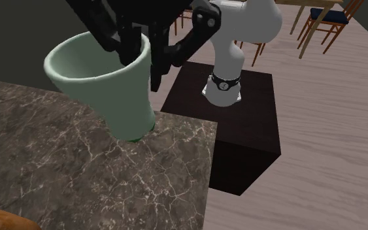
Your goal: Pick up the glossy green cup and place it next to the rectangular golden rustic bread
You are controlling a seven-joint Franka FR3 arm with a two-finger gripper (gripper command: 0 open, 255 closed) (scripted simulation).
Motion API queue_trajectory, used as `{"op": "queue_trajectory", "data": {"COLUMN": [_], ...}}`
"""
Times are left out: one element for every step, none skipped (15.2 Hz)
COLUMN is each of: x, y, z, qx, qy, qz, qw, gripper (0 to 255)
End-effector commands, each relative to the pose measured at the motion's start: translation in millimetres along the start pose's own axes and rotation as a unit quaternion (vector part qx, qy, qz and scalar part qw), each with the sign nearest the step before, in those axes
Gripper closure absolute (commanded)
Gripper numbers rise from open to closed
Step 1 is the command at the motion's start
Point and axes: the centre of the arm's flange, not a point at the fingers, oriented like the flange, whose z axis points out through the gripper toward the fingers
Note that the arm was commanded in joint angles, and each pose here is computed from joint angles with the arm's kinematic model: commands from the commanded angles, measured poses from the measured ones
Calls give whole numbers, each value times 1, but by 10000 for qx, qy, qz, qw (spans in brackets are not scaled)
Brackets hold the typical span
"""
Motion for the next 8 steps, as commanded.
{"op": "queue_trajectory", "data": {"x": [23,34,45,56,67,78,89,100], "y": [15,22,29,36,43,50,58,65], "z": [5,6,7,8,9,11,12,13], "qx": [-4,-4,-4,-4,-4,-4,-4,-4], "qy": [6,6,6,6,6,6,6,6], "qz": [-2,-2,-2,-2,-2,-2,-2,-2], "qw": [10000,10000,10000,10000,10000,10000,10000,10000], "gripper": [255,255,255,255,255,255,255,255]}}
